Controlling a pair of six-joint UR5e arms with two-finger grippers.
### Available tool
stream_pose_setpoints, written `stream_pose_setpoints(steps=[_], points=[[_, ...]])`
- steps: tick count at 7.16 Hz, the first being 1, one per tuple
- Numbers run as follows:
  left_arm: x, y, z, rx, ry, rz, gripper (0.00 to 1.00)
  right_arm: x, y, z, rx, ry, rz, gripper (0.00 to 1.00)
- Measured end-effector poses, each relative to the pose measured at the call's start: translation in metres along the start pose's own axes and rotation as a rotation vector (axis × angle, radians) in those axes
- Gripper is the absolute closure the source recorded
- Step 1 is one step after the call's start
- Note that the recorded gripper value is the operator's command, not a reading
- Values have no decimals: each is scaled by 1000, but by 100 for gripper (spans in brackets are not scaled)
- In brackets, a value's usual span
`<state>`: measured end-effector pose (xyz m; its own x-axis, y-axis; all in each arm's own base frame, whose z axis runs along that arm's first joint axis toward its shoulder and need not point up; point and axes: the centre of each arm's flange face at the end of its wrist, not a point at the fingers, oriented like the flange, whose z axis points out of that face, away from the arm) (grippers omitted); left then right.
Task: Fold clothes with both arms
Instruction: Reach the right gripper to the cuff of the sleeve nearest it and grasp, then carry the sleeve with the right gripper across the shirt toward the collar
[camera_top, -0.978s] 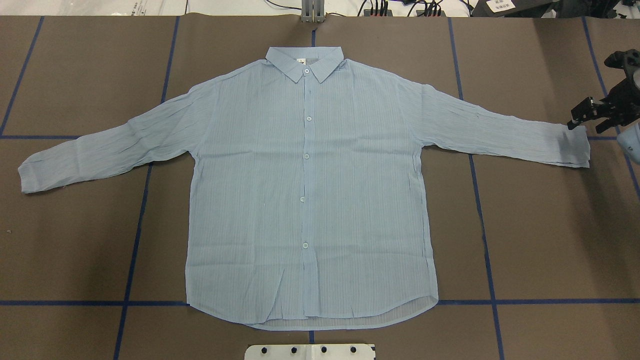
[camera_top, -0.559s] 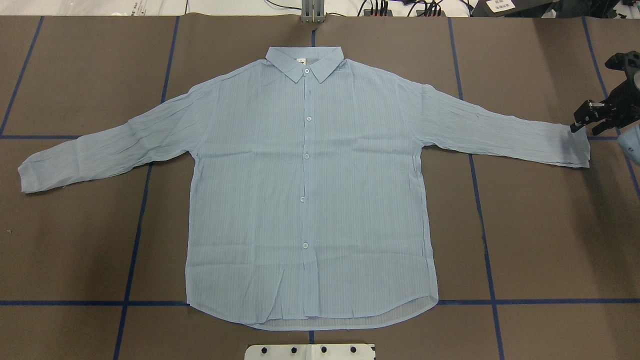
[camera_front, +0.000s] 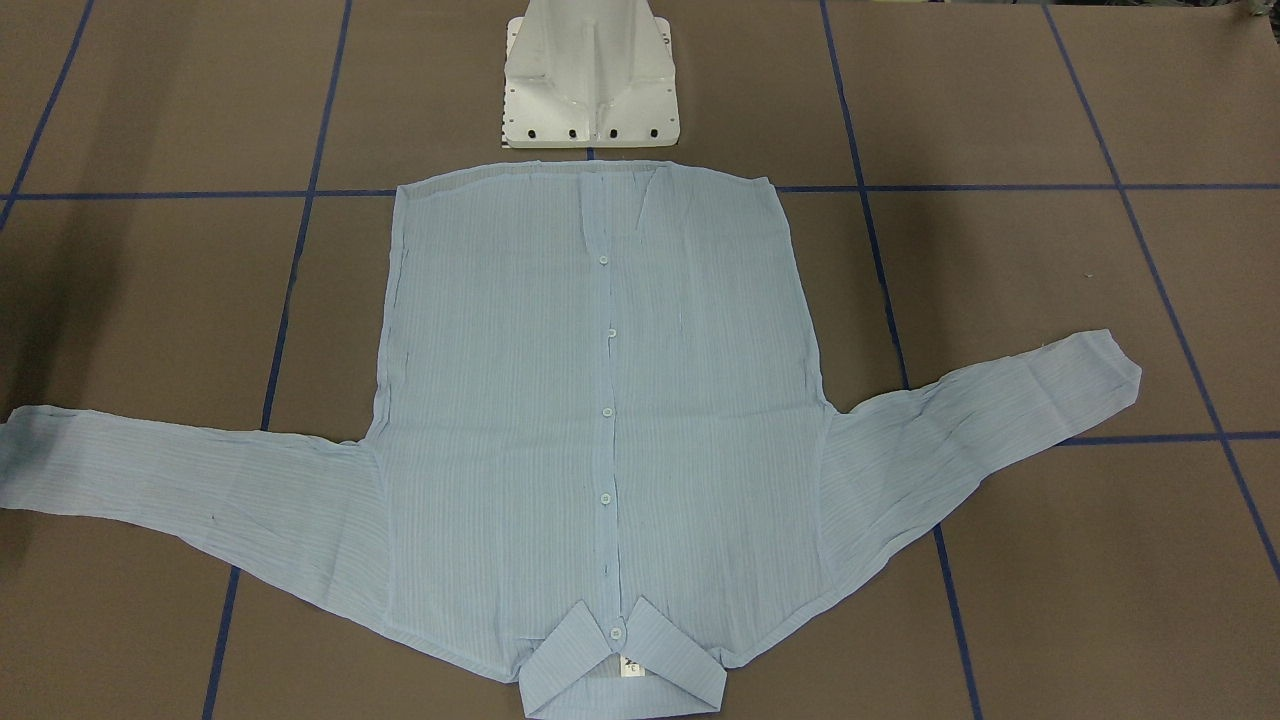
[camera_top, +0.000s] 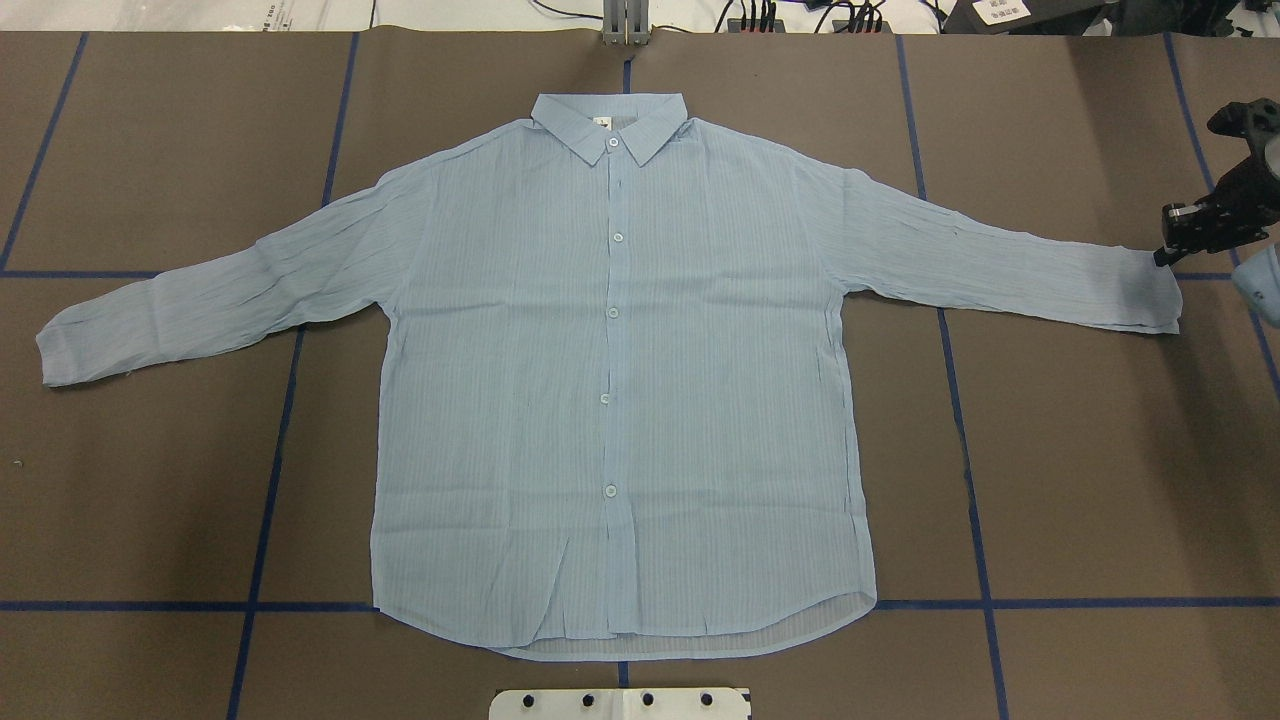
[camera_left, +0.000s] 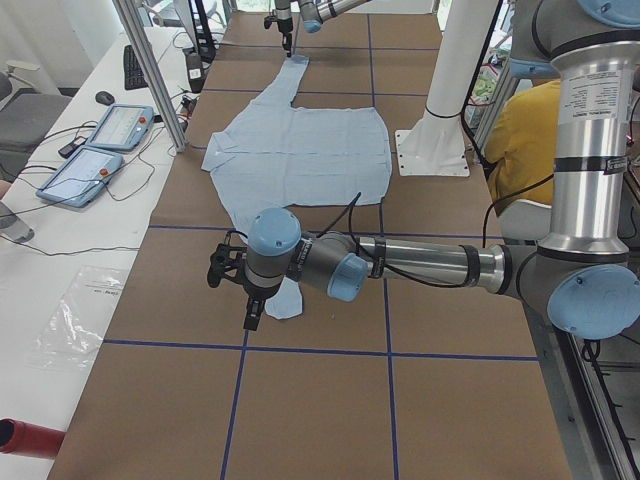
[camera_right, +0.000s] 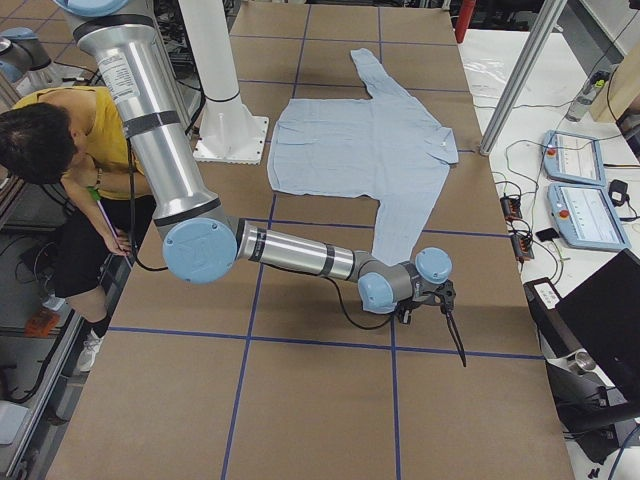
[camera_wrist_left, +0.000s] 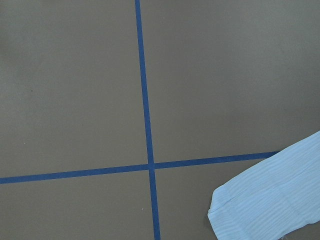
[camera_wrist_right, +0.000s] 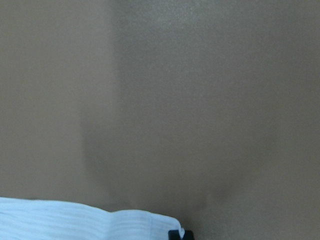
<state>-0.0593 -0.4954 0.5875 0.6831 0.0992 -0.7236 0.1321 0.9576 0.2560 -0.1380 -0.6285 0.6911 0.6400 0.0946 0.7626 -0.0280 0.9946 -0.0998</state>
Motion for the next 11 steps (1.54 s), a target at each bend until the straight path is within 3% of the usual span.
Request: stream_pose_setpoints(steps=[2, 5, 7, 11], points=[[0, 0, 0, 0, 1, 0, 0, -40, 0, -26, 23, -63, 11, 100], [0, 2, 0, -2, 1, 0, 0, -140, 15, -48, 38, -133, 114, 100], [-1, 3, 1, -4, 1, -1, 0, -253, 32, -39, 49, -154, 247, 100], [-2, 5, 2, -8, 1, -1, 0, -503, 60, -20, 134, -147, 426, 100]])
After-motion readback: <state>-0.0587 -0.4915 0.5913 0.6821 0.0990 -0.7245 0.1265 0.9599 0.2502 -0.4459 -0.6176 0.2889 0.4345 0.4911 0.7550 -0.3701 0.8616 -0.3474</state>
